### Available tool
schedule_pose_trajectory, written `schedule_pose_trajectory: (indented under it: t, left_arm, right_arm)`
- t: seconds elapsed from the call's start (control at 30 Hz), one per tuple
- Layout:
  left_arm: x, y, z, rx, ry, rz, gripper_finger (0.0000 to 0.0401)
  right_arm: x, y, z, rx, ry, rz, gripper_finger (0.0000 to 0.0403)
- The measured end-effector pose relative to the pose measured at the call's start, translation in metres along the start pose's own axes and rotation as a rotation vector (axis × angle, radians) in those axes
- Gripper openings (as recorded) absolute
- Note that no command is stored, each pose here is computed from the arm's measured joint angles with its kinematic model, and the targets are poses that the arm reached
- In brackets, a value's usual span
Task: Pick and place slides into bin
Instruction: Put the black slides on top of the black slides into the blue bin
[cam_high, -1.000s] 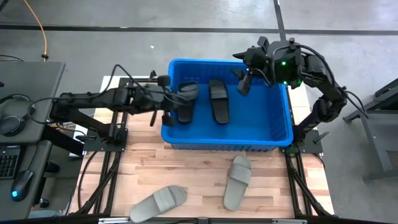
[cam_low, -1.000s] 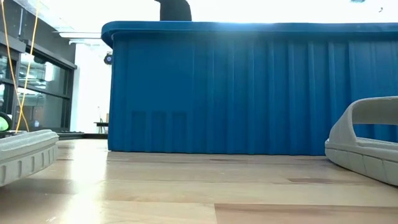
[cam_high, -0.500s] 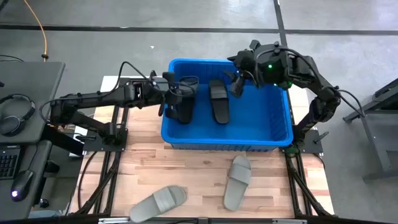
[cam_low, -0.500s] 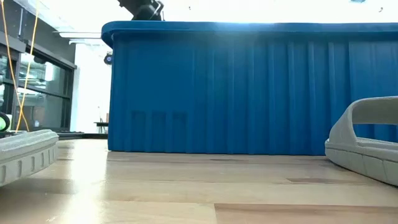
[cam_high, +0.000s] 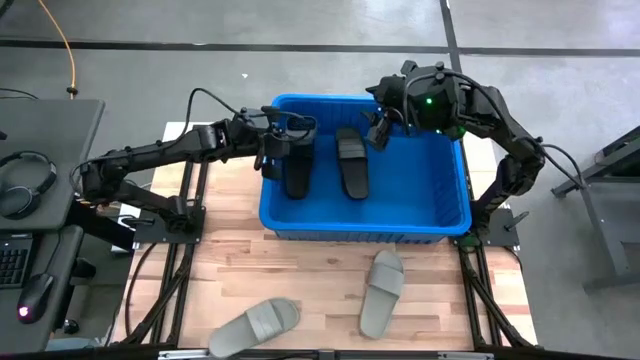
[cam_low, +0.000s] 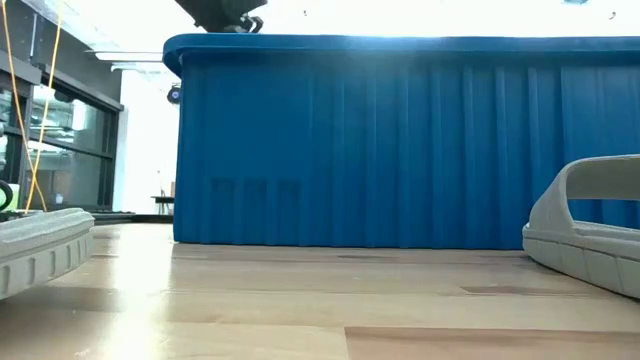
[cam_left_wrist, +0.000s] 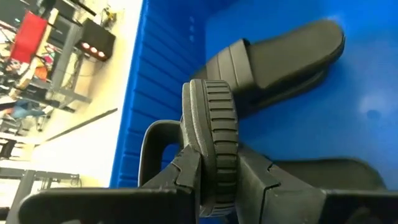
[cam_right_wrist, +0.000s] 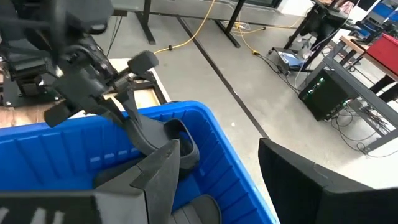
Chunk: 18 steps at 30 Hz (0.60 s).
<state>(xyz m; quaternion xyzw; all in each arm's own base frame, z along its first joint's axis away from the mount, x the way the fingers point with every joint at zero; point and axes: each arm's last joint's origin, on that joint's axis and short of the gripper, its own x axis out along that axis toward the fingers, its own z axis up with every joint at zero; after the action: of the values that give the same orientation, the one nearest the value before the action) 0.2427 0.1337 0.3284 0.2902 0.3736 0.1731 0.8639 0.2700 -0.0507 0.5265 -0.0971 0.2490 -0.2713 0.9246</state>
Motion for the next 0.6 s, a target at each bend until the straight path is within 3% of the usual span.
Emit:
schedule_pose_trajectory:
  t: [0.6]
  left_arm:
    - [0.02,-0.003,-0.006,0.053,0.052,-0.037,0.0065]
  right_arm:
    - [0.0,0.002,-0.004,0.003,0.028,0.095,0.0208]
